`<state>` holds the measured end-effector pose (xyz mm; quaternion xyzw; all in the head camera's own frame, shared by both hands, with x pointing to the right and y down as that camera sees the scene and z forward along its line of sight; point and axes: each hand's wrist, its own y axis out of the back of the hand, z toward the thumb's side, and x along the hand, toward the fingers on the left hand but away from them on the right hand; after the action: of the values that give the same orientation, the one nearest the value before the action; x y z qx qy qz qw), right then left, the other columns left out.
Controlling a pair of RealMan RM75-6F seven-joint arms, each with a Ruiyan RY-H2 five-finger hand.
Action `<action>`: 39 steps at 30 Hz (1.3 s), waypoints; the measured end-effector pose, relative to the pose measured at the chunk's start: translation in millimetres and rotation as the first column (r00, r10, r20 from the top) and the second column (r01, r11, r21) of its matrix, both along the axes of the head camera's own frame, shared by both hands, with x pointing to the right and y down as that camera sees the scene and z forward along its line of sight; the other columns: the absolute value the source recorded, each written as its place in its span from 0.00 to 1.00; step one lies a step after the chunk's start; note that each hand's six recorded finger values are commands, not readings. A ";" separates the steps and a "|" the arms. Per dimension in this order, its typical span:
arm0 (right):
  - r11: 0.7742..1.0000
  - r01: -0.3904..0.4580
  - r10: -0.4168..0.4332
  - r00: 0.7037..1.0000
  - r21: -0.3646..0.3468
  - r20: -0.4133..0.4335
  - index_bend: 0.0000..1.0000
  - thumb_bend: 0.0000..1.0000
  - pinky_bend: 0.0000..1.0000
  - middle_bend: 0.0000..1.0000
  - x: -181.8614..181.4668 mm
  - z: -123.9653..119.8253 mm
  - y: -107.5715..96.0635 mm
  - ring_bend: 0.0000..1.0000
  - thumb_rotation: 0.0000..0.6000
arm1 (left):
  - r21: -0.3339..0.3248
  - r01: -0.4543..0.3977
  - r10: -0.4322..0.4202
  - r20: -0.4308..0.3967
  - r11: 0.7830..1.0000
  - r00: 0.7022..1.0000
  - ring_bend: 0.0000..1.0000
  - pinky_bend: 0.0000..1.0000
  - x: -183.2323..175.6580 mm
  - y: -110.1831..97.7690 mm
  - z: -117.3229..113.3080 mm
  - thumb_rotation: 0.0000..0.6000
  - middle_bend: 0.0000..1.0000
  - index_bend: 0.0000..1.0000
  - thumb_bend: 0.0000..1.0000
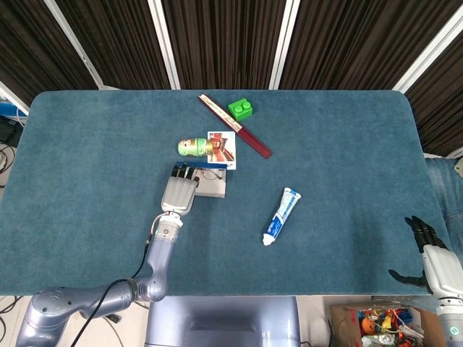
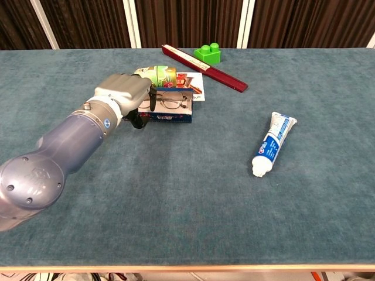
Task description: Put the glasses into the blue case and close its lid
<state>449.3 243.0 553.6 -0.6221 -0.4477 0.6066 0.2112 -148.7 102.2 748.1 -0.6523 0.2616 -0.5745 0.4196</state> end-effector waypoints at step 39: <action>1.000 -0.011 0.011 1.000 -0.016 -0.002 0.00 0.21 0.18 0.00 1.2 0.4 0.5 0.04 1.00 | 0.012 0.039 -0.039 -0.039 0.999 0.998 0.05 0.11 -25.7 8.6 -18.5 1.00 0.20 0.56 0.42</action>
<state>450.5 243.5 554.0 -0.6207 -0.4459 0.6120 0.2034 -174.5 110.8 729.6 -0.6555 0.2862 -0.5679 0.4074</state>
